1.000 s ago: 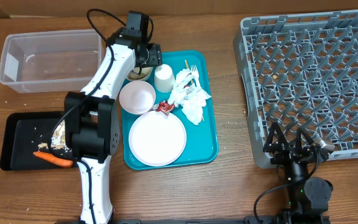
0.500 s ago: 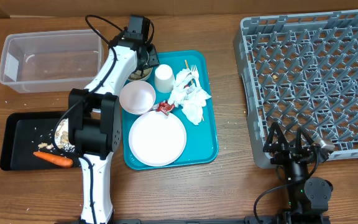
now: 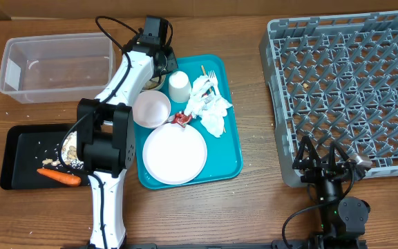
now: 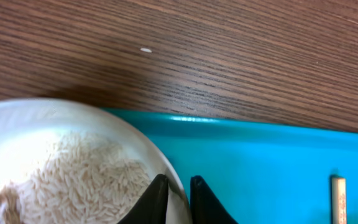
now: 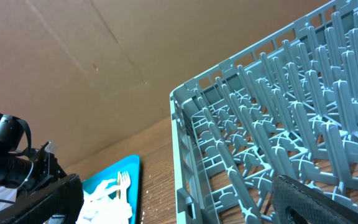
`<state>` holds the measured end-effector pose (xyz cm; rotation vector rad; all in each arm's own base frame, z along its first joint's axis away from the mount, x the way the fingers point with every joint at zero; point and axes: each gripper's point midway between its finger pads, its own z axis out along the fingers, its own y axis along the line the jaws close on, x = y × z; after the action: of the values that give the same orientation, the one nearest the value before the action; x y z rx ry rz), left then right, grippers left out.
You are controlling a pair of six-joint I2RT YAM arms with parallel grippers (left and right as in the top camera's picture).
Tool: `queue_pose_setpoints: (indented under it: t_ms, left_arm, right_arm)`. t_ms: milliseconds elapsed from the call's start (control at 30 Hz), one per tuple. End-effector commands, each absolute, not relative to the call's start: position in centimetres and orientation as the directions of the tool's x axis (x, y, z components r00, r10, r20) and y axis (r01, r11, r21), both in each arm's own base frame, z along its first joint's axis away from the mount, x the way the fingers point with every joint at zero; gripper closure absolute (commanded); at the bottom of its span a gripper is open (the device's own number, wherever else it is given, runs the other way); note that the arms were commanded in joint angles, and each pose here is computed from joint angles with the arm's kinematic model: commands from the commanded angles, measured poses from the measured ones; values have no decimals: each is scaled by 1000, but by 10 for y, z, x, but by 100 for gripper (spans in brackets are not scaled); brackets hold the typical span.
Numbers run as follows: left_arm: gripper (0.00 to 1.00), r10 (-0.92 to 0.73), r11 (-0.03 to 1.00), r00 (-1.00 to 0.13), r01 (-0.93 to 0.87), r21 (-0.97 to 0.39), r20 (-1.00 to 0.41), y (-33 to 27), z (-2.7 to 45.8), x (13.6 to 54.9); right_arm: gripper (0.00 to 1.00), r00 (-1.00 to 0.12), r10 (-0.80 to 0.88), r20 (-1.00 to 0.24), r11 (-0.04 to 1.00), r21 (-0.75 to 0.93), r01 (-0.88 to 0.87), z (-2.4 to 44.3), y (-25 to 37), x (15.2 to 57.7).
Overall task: Sort waste into correct bins and load items into the dishwasher rack
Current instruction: 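Grasp the second bowl of rice with the left gripper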
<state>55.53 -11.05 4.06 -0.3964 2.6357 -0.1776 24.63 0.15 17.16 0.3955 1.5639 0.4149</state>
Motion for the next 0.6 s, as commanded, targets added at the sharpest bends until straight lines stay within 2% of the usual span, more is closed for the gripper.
queue_pose_setpoints:
  t_ms: [0,167,300,433,567]
  left_arm:
    - [94,-313,949,-833,-257,-182,-455,-104,46,564]
    - [96,-313,949,-834,-257,-183,-455,-104,50,565]
    - [96,-314,949,-828,-254,-189,-464,-105,78,570]
    - [96,-313,949,-830,-248,-197,-461,-108,116,568]
    - [96,-309,941,-849,-207,-269,-428,-121,173,554]
  right_arm:
    - [0,-23,487,-873,873,487,4,170,-1,246]
    - [0,-23,487,-873,873,487,4,170,-1,246]
    - [0,-23,487,-873,873,487,4,170,-1,246]
    - [0,-23,487,-873,873,487,4,170,-1,246]
    - [0,-23,487,-873,873,487,4,170,-1,246]
